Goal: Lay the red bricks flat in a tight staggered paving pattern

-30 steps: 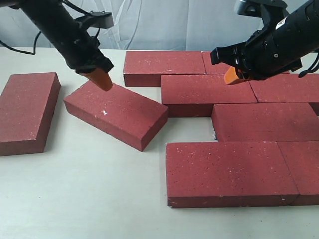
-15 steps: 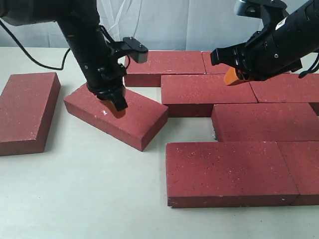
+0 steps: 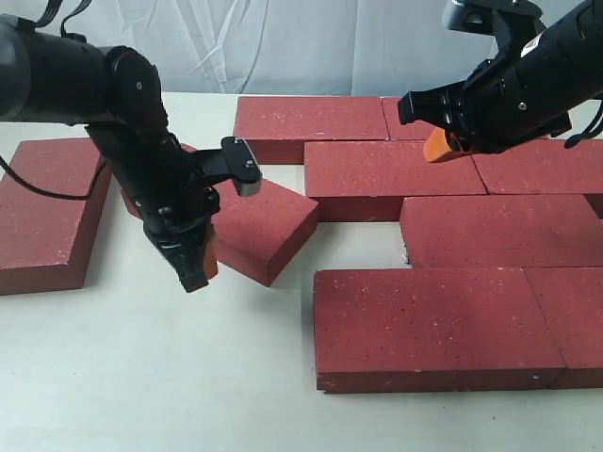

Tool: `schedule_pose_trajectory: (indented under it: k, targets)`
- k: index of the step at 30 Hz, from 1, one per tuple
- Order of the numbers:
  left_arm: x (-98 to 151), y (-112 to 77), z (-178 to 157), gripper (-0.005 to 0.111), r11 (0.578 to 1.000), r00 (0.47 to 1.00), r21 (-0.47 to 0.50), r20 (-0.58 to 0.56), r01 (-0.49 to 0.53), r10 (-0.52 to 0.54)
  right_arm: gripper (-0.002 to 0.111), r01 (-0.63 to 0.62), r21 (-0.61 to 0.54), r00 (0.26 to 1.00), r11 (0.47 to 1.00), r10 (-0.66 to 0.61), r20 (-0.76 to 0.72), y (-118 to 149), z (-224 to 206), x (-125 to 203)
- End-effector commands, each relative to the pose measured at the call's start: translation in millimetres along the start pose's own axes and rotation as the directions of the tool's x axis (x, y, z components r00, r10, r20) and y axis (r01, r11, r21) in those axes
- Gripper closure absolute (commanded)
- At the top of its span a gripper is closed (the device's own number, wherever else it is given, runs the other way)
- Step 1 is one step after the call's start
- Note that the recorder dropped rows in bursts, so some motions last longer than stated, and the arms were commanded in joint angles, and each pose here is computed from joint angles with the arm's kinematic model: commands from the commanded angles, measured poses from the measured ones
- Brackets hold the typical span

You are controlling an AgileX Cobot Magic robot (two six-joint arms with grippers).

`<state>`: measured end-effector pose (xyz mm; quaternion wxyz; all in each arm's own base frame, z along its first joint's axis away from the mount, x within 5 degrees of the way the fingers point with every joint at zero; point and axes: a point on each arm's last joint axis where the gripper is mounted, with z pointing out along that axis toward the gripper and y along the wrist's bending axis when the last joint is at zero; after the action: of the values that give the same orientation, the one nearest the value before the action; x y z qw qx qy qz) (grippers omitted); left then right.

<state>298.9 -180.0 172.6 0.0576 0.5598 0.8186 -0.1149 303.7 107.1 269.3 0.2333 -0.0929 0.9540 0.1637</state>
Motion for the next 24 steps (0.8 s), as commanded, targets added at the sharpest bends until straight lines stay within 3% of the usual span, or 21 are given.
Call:
schedule_pose_trajectory:
  k: [1, 7, 15, 24]
  targets:
    - [-5.1, -3.1, 5.2, 0.107, 1.0, 0.996, 0.005, 0.088, -0.017, 0.016, 0.109, 0.002, 0.002, 1.0, 1.0, -0.002, 0.008, -0.7, -2.3, -0.2]
    - [-7.7, -0.8, 20.7, 0.107, 0.999, 0.994, 0.045, 0.108, 0.018, -0.023, 0.109, 0.002, 0.002, 1.0, 1.0, -0.002, 0.01, -0.7, -2.3, -0.4]
    - [-16.2, 4.9, 21.3, 0.107, 0.999, 0.978, -0.001, 0.202, 0.055, -0.053, 0.109, 0.002, 0.002, 1.0, 1.0, -0.002, 0.012, -0.8, -2.3, -0.6]
    - [-22.2, 1.8, 19.9, 0.107, 0.992, 0.957, 0.054, 0.263, 0.111, -0.121, 0.109, 0.002, 0.002, 1.0, 1.0, -0.002, 0.012, -0.8, -2.3, -0.6]
